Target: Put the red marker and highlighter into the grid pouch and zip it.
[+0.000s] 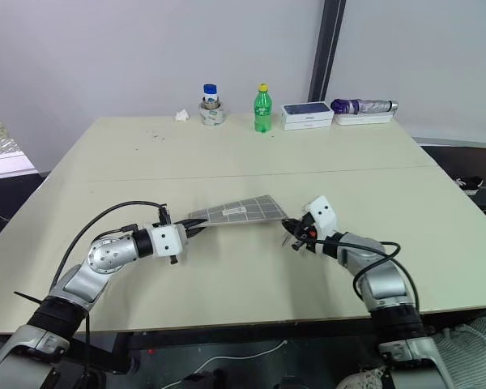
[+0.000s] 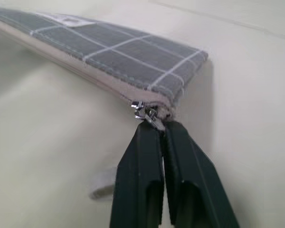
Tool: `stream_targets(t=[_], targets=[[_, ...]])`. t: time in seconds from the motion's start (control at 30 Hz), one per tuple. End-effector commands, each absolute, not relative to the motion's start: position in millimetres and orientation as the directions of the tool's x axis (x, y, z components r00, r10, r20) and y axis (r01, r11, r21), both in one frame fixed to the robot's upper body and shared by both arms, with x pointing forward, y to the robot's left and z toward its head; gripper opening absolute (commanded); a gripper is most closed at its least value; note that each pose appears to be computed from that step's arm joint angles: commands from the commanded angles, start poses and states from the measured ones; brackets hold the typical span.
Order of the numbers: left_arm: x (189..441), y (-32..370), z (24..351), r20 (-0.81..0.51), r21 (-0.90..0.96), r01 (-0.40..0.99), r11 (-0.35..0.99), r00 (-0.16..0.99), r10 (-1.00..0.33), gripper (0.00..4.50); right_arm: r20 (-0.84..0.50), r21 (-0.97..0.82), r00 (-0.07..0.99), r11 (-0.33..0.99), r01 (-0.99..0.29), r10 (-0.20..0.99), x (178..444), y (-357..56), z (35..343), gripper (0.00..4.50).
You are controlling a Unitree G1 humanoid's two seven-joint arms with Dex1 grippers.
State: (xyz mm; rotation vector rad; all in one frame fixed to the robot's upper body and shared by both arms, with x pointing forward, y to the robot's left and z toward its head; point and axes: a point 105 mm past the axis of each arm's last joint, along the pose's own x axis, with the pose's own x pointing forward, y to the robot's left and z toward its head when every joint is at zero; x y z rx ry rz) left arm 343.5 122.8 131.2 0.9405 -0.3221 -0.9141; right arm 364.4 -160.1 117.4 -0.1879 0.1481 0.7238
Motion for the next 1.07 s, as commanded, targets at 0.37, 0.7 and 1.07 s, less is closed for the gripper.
stream_targets(t=[0.37,0.7,1.07], targets=[[298,174,135,-0.087,0.371,0.742,0.559,0.627,-0.774,4.50,-0.176,-0.207,0.696,0.666,-0.717,0.696,335,-194,149,4.43],[285,260,139,-0.107,0.215,0.442,0.871,0.897,-0.428,4.50,-0.202,-0.281,0.754,0.700,-0.656,0.625,310,-252,160,4.43],[280,323,115,-0.117,0.269,0.319,0.909,0.947,-0.298,4.50,-0.207,-0.305,0.767,0.705,-0.640,0.607,315,-258,153,4.43]])
